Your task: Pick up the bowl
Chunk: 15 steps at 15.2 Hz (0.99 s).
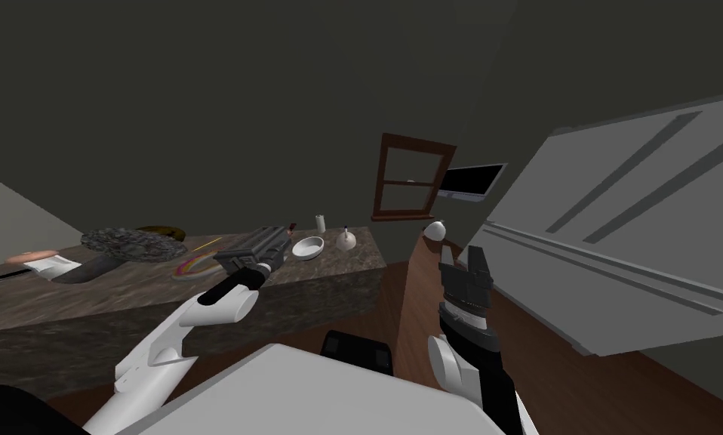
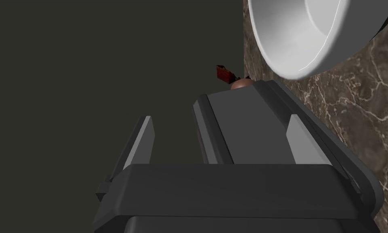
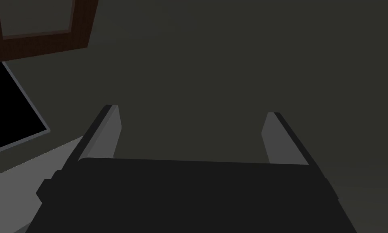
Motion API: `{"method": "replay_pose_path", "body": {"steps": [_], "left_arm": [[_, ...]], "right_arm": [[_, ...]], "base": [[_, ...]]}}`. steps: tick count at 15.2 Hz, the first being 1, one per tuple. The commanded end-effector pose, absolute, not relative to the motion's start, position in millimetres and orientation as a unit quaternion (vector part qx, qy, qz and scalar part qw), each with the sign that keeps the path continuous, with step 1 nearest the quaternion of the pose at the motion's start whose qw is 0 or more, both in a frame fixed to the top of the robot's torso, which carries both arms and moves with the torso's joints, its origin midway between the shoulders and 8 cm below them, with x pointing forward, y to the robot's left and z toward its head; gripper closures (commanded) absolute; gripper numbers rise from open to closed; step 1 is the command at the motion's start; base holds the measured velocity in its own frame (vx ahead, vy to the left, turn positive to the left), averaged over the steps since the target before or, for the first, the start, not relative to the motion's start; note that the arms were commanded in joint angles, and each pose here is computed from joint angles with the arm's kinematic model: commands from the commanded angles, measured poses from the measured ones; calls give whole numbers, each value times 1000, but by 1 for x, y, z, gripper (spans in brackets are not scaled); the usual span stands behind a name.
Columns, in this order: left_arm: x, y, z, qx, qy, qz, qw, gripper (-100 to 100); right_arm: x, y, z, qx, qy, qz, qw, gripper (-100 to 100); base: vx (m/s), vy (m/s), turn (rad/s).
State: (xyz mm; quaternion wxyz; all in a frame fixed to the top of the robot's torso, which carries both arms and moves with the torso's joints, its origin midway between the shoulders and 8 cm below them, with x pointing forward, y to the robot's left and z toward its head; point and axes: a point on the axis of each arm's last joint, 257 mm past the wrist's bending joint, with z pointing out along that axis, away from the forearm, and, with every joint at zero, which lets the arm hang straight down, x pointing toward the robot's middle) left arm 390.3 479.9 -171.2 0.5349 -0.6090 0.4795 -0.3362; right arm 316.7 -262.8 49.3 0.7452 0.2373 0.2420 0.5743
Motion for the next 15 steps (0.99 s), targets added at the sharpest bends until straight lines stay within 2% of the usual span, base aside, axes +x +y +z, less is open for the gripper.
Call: {"method": "replay_pose_path", "body": {"steps": [1,4,6,15], "left_arm": [[383,487,-182,-625,483,-320,523,-100],[375,503,-189,-645,481,-299,514,-100],[373,504,-193,-649,483,-294,509,-100],[340,546,-215,-711,469,-232,470,-100]], "right_arm": [[317,-263,49,237,242,574,745,0],[317,-263,49,237,242,574,745,0],[317,-263,49,237,242,574,745,0],[317,-263,49,237,242,574,745,0]], "base": [[-7,22,-140],[-7,18,-195],[-3,18,-20],[-5,19,-193]]}}
